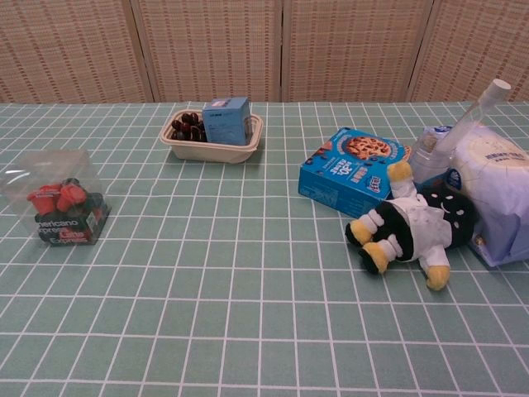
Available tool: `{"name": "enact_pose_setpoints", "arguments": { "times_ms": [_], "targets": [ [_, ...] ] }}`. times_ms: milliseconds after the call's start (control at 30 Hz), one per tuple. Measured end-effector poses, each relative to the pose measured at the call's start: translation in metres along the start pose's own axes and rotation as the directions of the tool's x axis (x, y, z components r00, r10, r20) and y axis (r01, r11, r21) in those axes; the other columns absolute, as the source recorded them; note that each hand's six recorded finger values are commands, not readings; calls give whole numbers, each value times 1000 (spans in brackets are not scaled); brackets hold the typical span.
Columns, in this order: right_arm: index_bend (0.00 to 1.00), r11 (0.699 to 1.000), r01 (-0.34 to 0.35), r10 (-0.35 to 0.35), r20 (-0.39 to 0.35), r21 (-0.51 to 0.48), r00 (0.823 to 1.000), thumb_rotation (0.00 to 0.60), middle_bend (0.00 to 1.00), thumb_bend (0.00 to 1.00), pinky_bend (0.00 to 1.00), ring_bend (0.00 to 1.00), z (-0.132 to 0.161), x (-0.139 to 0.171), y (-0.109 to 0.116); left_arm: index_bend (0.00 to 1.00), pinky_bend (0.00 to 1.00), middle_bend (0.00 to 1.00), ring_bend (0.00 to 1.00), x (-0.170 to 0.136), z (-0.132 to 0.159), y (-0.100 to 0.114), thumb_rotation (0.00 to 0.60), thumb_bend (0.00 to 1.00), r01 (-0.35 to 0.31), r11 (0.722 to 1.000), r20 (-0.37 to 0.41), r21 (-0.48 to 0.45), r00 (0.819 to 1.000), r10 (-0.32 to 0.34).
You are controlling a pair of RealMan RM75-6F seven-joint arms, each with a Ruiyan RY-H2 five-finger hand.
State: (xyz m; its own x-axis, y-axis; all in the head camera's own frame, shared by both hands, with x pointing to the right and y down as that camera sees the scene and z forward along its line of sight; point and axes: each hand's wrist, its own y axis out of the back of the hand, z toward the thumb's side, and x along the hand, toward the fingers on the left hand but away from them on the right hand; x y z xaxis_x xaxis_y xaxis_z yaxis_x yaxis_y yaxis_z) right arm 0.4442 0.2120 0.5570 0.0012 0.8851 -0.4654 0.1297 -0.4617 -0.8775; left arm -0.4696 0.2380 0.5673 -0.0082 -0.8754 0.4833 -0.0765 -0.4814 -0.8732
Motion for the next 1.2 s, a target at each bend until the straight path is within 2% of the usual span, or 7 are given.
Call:
{"name": "enact_pose_setpoints", "arguments": {
  "times_ms": [233,333,633,767,967,1033,1200],
  "targets": [
    [454,1000,7,-7,-10,-29,1000,600,392,256,496,420,2,-4,-2,454,555,507,439,-1,0,1,600,223,0,1000,-2,-7,1000,0],
    [454,999,17,-18,-13,-50,1000,600,430,256,525,452,1,-7,-1,454,555,507,439,-1,0,1,600,224,3,1000,0,-5,1000,-3],
    [454,984,50,-53,-12,-172,998,600,579,256,742,616,-2,-24,-3,454,555,507,439,-1,-3,1,600,223,5,1000,-12,-12,1000,-5],
    [454,967,66,-73,-19,-248,997,600,733,253,882,741,3,-39,-8,454,555,507,439,-1,-4,2,600,224,6,1000,-16,-17,1000,-6],
    [454,924,103,-115,-9,-369,993,600,971,249,996,948,18,-69,-17,454,555,507,439,-1,-5,3,600,223,5,1000,-17,-23,1000,-5],
    [454,910,104,-117,-7,-401,993,600,1000,249,1000,997,24,-79,-20,454,555,507,439,-2,-5,4,600,223,3,1000,-17,-25,1000,-3],
    [454,890,109,-125,-7,-443,992,600,1000,240,1000,1000,41,-94,-29,454,555,507,438,-2,-6,5,600,223,3,1000,-15,-27,1000,-4]
  ]
}}
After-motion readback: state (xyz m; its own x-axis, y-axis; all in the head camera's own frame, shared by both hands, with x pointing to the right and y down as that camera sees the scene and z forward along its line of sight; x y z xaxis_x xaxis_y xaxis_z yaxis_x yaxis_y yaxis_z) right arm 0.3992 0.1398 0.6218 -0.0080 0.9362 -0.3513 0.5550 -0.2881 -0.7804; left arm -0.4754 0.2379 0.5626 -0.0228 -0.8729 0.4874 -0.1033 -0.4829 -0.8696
